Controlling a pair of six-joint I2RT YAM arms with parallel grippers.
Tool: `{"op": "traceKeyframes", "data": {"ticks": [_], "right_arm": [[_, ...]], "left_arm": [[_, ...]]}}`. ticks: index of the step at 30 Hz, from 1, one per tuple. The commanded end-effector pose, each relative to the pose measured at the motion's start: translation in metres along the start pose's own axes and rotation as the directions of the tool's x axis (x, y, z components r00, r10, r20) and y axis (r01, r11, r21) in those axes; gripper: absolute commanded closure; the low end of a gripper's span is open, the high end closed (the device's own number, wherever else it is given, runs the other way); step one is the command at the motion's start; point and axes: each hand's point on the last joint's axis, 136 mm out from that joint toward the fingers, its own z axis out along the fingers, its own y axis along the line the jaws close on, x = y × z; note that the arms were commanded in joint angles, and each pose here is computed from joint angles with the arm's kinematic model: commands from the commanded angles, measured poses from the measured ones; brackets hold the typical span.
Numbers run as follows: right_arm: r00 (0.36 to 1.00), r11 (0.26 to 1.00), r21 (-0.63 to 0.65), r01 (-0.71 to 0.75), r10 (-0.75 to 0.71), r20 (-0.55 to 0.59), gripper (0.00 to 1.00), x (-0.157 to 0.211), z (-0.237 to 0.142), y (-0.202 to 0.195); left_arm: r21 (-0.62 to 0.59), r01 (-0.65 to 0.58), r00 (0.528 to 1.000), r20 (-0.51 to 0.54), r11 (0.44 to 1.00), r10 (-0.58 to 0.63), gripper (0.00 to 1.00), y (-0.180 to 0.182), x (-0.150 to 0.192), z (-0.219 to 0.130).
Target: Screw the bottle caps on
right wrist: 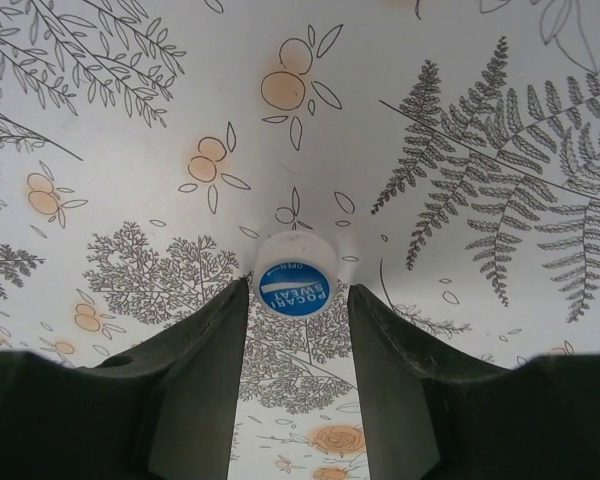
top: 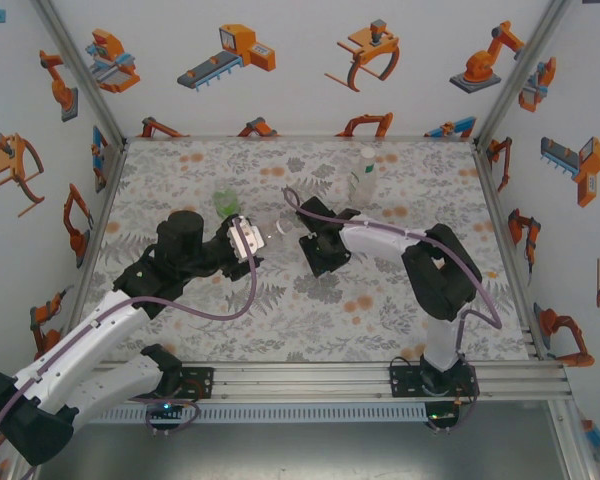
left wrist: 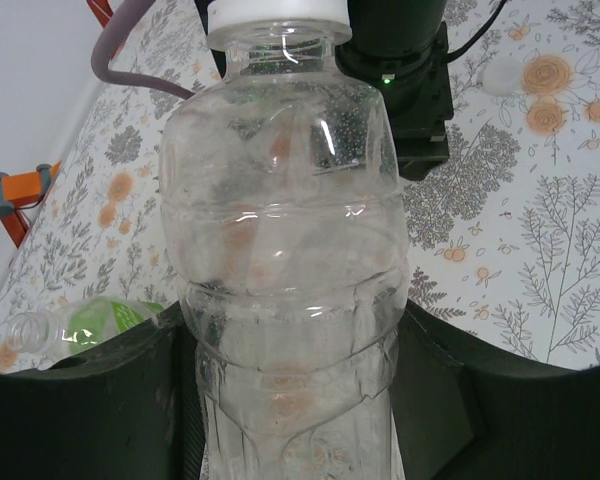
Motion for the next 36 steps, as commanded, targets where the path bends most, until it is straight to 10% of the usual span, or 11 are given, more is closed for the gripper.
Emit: {"op": "traceKeyframes", "data": {"ticks": [1,36], "right_arm": [[1.000,1.000,-0.006,0.018,-0.018,0.002,0.57,-0.009,-0.004,0.001],[0.998,1.000,-0.027,0.015,-0.016,-0.056,0.63,-0.007,0.004,0.001]], "left_arm": [[0.008,0.009,1.000,0.020,1.000,-0.009,1.00,0.000,-0.004,0.000],[0.007,0.008,1.000,0.018,1.000,-0.009,1.00,0.001,-0.003,0.000]]}}
